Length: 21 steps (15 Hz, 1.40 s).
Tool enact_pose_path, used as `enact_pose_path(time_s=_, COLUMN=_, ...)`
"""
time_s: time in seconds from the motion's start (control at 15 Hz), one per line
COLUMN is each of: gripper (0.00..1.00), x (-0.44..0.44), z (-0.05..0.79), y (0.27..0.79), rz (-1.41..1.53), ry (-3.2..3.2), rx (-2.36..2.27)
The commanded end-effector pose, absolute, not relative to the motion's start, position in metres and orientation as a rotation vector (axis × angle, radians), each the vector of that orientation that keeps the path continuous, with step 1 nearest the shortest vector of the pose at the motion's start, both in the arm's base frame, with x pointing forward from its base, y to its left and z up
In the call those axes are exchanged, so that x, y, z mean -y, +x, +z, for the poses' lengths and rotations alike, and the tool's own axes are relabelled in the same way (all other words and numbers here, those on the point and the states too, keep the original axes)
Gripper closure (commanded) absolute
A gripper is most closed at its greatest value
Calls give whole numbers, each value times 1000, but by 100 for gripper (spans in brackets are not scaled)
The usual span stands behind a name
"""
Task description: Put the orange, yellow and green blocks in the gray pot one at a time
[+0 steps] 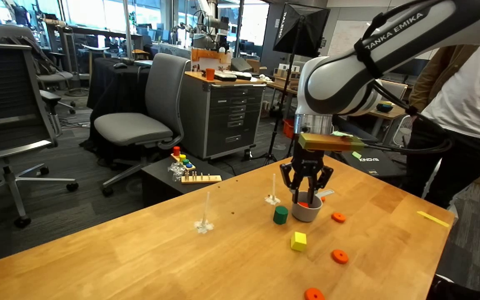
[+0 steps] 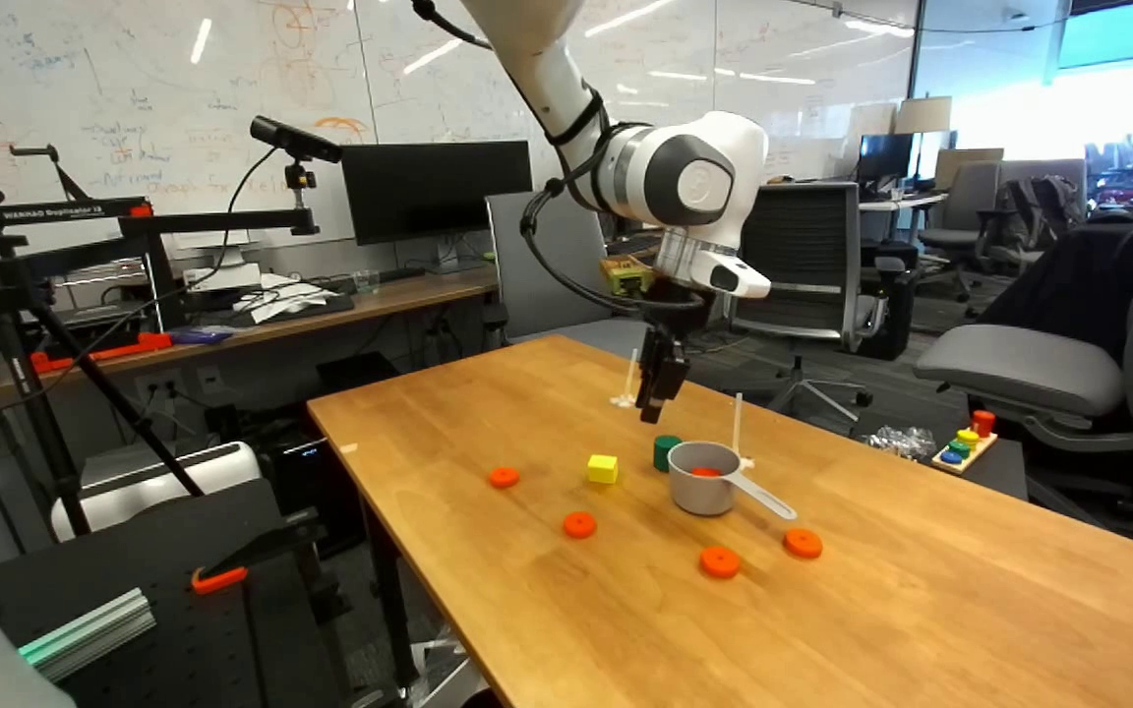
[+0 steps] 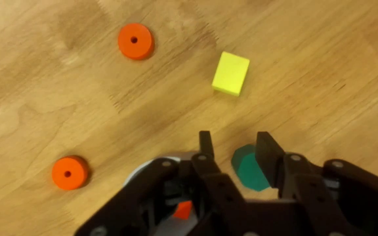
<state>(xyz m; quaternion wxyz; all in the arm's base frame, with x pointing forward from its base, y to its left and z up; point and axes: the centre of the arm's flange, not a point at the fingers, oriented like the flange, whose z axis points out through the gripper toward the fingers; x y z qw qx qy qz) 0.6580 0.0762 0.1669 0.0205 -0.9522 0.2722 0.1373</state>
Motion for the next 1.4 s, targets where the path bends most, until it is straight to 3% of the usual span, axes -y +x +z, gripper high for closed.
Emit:
enact_pose_path(time_s=0.0, gripper=27, x=-142, z=172, y=670, rz=521, ry=-3046, rx=-590)
enact_pose_path(time_s=0.27, gripper=1, x=-191, z=152, y=667, rz=608, ry=-3098, rx=-461)
enact_pose_path(time_s=0.8, gripper=0, x=-167, z=122, y=657, rz=945, ry=-3115, rx=-245)
enact_pose_path(time_s=1.13, gripper=0, x=-165, z=131, y=665, rz=764, ry=-3147, rx=-344)
enact_pose_path(time_s=1.33, gripper=0, x=-173, z=143, y=676, rz=471, ry=-3096, rx=-482)
